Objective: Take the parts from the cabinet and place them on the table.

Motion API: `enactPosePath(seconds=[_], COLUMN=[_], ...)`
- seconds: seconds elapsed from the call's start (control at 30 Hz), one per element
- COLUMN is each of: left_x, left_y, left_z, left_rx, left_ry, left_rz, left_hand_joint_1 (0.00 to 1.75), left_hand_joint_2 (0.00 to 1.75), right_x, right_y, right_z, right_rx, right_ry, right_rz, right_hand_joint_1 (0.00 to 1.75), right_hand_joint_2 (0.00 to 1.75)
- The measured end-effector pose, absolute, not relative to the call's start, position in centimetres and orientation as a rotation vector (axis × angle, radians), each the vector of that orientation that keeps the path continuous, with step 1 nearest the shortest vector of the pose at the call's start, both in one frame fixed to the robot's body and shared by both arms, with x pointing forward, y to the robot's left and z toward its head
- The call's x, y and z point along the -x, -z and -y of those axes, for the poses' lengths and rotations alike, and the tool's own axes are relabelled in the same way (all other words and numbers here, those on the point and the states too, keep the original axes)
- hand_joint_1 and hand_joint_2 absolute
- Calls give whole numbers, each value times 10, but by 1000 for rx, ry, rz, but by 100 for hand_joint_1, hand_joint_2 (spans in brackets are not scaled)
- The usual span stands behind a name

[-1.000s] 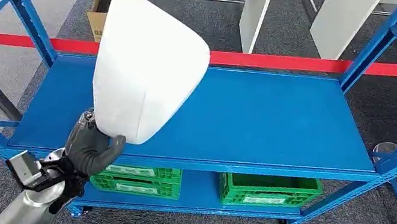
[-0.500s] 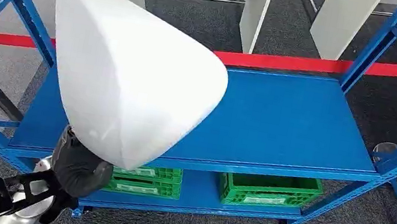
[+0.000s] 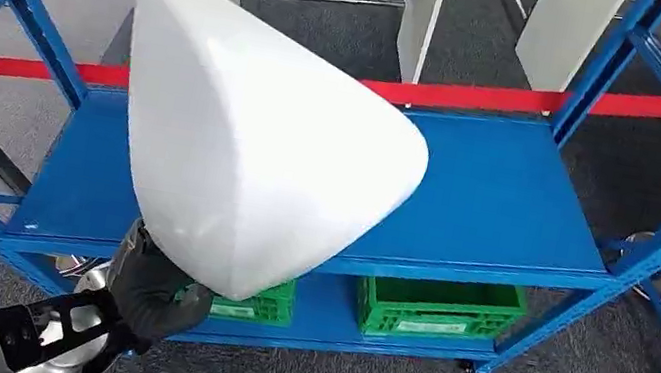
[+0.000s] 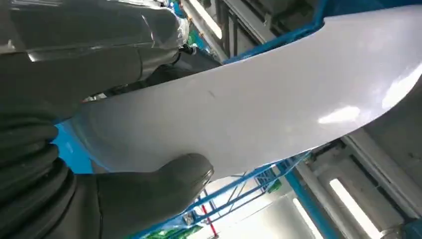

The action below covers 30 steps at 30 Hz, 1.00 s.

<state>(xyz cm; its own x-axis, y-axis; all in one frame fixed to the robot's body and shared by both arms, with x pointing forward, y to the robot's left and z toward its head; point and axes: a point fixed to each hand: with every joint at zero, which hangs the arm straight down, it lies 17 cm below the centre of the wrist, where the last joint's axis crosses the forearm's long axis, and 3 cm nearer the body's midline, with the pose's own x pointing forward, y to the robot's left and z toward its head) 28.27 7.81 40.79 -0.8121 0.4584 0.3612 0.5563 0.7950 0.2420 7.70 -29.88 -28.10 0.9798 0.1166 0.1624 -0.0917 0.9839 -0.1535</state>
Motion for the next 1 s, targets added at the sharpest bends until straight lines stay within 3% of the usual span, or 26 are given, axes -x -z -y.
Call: enactPosePath(seconds=[1.0], left_x=[-295], left_y=[-402], left_z=[-64], left_rx=[780], left_ry=[607], left_rz=[2676], left_hand_joint_1=[175], left_hand_joint_2=[175], right_x=[-40], right_y=[281], right_z=[364], right_rx=[280], right_ry=[78], right_rz=[-11], right_hand_joint_1=[0], right_hand_joint_2=[0])
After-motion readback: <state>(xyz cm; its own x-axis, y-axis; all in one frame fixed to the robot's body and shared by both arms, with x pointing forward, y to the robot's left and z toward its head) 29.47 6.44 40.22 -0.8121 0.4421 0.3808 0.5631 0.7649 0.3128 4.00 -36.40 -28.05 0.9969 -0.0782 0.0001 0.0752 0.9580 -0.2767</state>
